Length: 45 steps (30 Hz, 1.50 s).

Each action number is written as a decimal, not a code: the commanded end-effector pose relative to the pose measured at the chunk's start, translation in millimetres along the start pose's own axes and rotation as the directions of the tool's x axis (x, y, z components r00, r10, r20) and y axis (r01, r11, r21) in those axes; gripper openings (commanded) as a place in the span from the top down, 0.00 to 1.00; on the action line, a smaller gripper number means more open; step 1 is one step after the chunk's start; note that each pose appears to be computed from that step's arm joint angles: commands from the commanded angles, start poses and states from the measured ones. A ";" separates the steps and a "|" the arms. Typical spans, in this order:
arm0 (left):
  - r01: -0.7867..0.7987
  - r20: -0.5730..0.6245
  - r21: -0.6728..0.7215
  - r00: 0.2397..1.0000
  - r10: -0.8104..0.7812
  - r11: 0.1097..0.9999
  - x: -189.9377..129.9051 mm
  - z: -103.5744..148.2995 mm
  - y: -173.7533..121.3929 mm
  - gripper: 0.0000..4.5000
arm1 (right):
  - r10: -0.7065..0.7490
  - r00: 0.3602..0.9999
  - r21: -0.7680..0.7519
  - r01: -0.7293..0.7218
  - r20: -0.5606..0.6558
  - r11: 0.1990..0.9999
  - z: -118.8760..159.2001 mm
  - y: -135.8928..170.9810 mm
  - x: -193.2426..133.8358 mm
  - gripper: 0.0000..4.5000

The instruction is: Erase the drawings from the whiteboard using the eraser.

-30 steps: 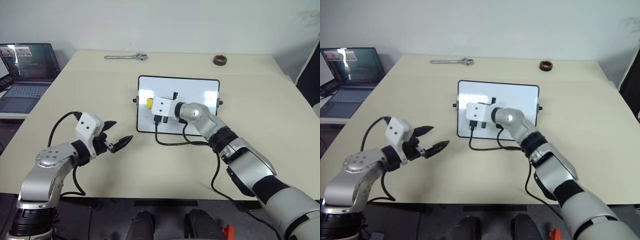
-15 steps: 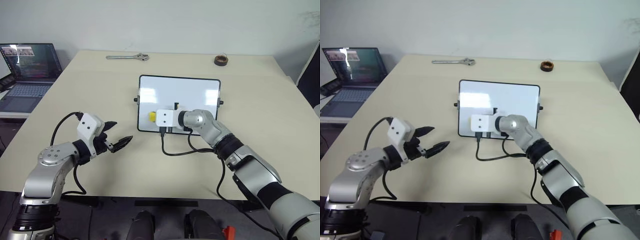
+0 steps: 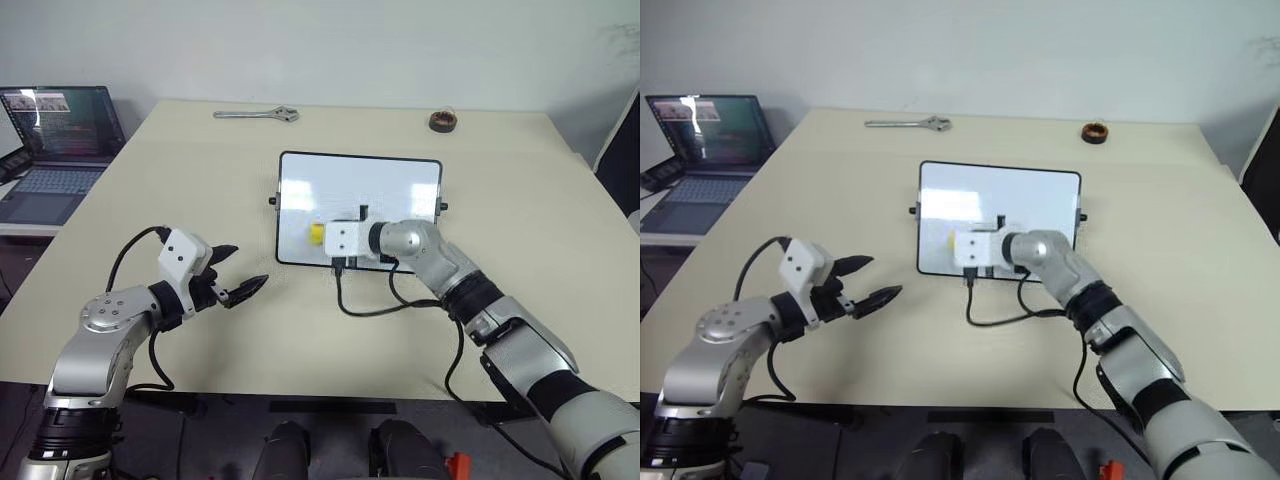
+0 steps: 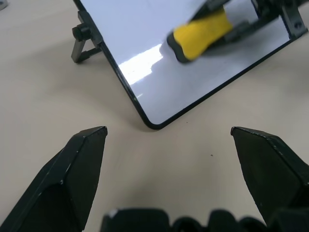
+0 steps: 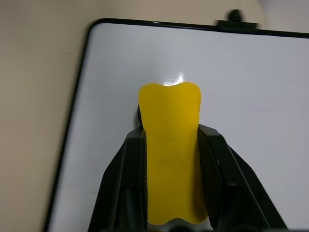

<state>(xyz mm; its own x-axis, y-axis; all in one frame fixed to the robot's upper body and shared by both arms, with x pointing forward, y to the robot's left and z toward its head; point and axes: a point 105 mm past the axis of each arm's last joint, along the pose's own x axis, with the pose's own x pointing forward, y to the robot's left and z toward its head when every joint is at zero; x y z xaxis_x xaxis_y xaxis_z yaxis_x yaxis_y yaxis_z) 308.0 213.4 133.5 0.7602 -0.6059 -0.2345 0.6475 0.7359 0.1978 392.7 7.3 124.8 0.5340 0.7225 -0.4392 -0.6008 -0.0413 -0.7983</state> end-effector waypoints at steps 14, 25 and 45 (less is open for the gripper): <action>0.260 0.130 0.178 0.950 -0.284 0.949 42.7 75.4 -48.1 0.00 | -0.510 0.860 0.587 0.416 -0.006 0.694 3.3 -50.2 -148.3 0.77; 0.593 0.187 0.313 0.727 -0.660 0.742 108.6 135.3 -130.4 0.00 | -0.472 0.612 0.690 0.724 -0.635 0.009 -85.2 21.6 -220.9 0.77; 0.672 -0.009 0.447 0.663 -0.749 0.590 131.7 95.2 -156.3 0.00 | -0.353 0.567 0.643 0.751 -0.744 -0.151 -144.7 38.7 -199.8 0.47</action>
<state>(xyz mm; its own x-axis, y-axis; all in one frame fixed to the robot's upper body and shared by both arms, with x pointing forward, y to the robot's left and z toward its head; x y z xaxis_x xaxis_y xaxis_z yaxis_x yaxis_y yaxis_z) 315.3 -9.1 153.0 0.0215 -0.9435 -0.3306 0.9345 -0.0986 0.3422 345.3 -235.3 106.0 0.9376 -0.0838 -0.3375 0.1082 0.9927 0.0542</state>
